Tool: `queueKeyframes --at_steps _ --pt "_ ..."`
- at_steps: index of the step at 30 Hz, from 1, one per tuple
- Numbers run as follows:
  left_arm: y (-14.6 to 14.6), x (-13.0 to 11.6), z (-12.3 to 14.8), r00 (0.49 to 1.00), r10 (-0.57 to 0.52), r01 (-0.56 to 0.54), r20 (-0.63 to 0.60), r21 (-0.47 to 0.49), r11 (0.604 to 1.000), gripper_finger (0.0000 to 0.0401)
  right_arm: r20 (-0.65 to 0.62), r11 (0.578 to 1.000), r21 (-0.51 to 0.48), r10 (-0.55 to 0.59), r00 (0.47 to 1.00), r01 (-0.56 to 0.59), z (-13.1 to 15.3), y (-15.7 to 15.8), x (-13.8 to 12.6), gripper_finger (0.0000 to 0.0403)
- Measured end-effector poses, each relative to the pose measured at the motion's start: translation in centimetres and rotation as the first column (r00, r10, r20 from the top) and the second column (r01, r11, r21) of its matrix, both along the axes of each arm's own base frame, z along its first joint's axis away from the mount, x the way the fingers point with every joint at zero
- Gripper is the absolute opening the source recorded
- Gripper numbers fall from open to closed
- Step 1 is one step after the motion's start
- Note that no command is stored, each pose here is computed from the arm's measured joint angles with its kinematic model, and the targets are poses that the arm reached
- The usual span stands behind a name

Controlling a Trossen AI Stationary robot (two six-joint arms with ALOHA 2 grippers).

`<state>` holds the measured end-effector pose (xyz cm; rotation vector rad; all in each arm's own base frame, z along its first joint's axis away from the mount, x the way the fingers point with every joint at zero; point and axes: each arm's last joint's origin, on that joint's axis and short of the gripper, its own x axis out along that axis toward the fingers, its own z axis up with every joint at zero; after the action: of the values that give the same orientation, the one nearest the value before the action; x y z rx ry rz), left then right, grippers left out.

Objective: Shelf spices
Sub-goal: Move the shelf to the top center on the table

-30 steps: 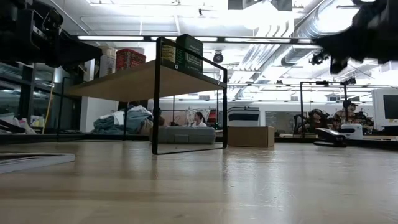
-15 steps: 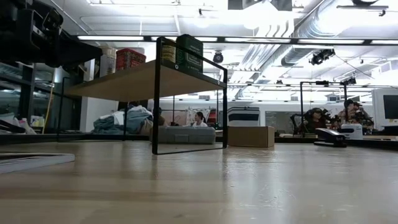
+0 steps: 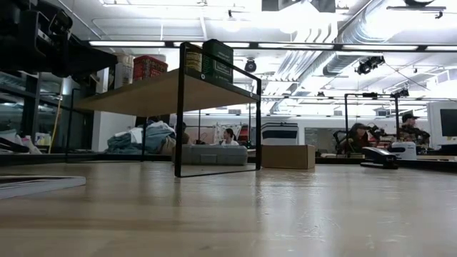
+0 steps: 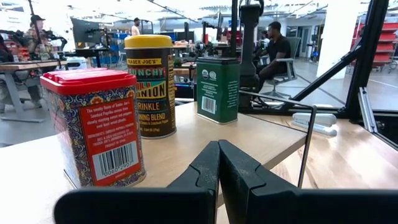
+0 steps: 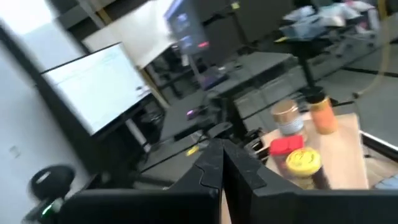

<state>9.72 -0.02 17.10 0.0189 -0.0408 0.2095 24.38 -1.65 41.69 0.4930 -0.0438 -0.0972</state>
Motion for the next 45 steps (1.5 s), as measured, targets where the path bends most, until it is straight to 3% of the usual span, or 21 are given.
queueKeyframes --at_steps 2,5,8,10,14,17,19,22,25,30,34,35,37,39,42,45 --pt "0.0 0.0 0.3 0.999 0.011 -0.012 0.036 0.006 1.000 0.0005 0.011 1.000 0.004 -0.022 1.000 0.022 1.0 -0.5 1.2 0.0000" --pt "0.2 -0.4 2.3 0.966 0.059 -0.046 0.251 -0.057 0.997 0.0005 0.063 0.999 -0.018 -0.033 0.998 0.034 3.2 -0.8 2.1 0.0000" --pt "0.4 -1.7 5.0 0.820 0.077 0.084 0.567 -0.253 0.964 0.0005 0.115 0.995 -0.084 -0.039 0.993 0.049 5.4 -1.0 2.3 0.0000" --pt "0.6 -2.0 6.1 0.764 0.138 0.136 0.630 -0.367 0.920 0.0005 0.137 0.989 -0.130 -0.051 0.989 0.069 6.6 -1.3 2.1 0.0000" --pt "0.5 -0.5 9.2 0.855 0.097 0.180 0.509 -0.467 0.866 0.0001 0.150 0.972 -0.185 -0.115 0.982 0.143 8.0 -2.3 1.3 0.0000" --pt "0.3 0.6 14.2 0.900 -0.015 0.212 0.437 -0.406 0.889 0.0001 0.114 0.967 -0.185 -0.155 0.981 0.174 7.9 -3.5 1.0 0.0000" --pt "-0.1 1.0 17.5 0.942 -0.140 0.252 0.305 -0.367 0.895 0.0001 0.066 0.973 -0.153 -0.164 0.984 0.172 7.5 -4.2 0.9 0.0000" --pt "-0.5 0.9 20.8 0.962 -0.273 0.239 -0.008 -0.456 0.857 0.0001 -0.127 0.992 -0.073 -0.108 0.986 0.099 5.5 -4.9 0.9 0.0000" --pt "-0.8 0.7 22.7 0.922 -0.312 0.150 -0.229 -0.532 0.834 0.0001 -0.363 0.999 0.031 0.051 0.930 -0.042 2.7 -4.5 1.3 0.0000" --pt "-0.9 1.1 21.9 0.847 -0.190 -0.095 -0.496 -0.493 0.865 0.0000 -0.631 0.970 0.153 0.242 0.737 -0.188 -1.3 -2.0 2.5 0.0000" --pt "-1.2 2.1 19.5 0.804 -0.161 -0.210 -0.572 -0.526 0.824 0.0000 -0.789 0.952 0.206 0.298 0.537 -0.226 -6.0 -0.1 4.0 0.0000" --pt "-1.3 2.2 19.1 0.799 -0.162 -0.223 -0.578 -0.537 0.814 0.0000 -0.803 0.953 0.204 0.294 0.518 -0.225 -7.3 0.2 4.4 0.0000" --pt "-1.4 2.4 18.3 0.797 -0.171 -0.235 -0.579 -0.558 0.796 0.0000 -0.803 0.952 0.215 0.299 0.516 -0.218 -9.7 0.5 5.3 0.0000" --pt "-1.5 2.5 17.8 0.801 -0.189 -0.221 -0.568 -0.575 0.788 0.0000 -0.787 0.963 0.211 0.269 0.555 -0.168 -11.6 0.2 5.8 0.0000" --pt "-1.6 2.6 17.2 0.812 -0.202 -0.190 -0.547 -0.576 0.795 0.0000 -0.777 0.986 0.166 0.130 0.616 0.002 -14.0 -1.0 5.9 0.0000" --pt "-1.5 2.4 16.6 0.817 -0.202 -0.171 -0.540 -0.561 0.810 0.0000 -0.753 0.972 0.168 0.017 0.657 0.167 -15.6 -2.2 5.5 0.0000"
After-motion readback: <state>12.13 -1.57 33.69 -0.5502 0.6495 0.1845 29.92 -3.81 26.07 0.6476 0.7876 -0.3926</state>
